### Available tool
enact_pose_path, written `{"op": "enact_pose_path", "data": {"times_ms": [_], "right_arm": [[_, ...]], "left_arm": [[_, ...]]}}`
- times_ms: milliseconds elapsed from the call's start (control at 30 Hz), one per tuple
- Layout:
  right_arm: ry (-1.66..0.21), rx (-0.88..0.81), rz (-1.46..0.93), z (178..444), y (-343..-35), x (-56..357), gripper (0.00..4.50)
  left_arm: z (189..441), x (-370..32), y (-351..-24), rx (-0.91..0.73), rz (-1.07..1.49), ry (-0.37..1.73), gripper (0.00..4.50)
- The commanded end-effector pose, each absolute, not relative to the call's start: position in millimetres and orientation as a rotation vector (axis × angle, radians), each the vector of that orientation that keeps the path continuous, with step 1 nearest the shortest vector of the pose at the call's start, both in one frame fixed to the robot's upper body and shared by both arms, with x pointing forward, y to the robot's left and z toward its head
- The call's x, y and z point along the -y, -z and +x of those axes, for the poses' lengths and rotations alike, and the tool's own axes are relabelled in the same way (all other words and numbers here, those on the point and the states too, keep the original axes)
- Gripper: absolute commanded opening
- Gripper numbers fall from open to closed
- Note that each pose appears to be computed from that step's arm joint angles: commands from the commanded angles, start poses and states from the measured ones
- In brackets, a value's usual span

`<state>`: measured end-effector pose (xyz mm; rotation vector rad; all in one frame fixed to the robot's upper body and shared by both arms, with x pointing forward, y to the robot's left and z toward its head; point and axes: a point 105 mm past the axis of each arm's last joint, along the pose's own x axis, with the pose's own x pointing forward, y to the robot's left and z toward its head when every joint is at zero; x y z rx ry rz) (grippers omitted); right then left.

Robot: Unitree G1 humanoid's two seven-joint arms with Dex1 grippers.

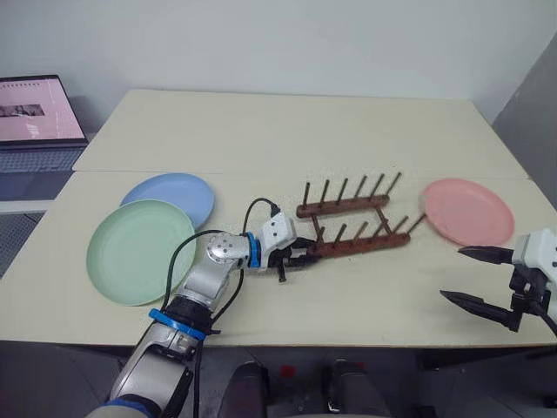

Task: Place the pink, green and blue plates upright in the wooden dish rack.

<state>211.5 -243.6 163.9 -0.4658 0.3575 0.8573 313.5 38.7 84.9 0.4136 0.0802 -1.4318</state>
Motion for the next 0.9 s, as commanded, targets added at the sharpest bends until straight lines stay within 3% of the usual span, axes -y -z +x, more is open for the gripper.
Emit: {"op": "enact_pose_path", "data": {"times_ms": [33, 433, 733, 900], "right_arm": [[-0.851, -0.339, -0.496, 209.8, -173.7, 245.6, 4.50], [-0.824, -0.351, -0.494, 204.5, -172.1, 247.1, 4.50], [-0.812, -0.374, -0.525, 208.4, -168.6, 251.3, 4.50], [-0.737, -0.492, -0.612, 216.6, -153.8, 265.6, 4.50]], "left_arm": [[300.0, -22.1, -93.2, -0.033, 0.423, 1.550, 1.03], [315.7, -5.0, -81.1, -0.067, 0.439, 1.590, 1.03], [316.9, -32.9, -85.5, -0.077, 0.439, 1.537, 3.89], [307.8, -60.6, -100.3, -0.068, 0.471, 1.486, 3.89]]}}
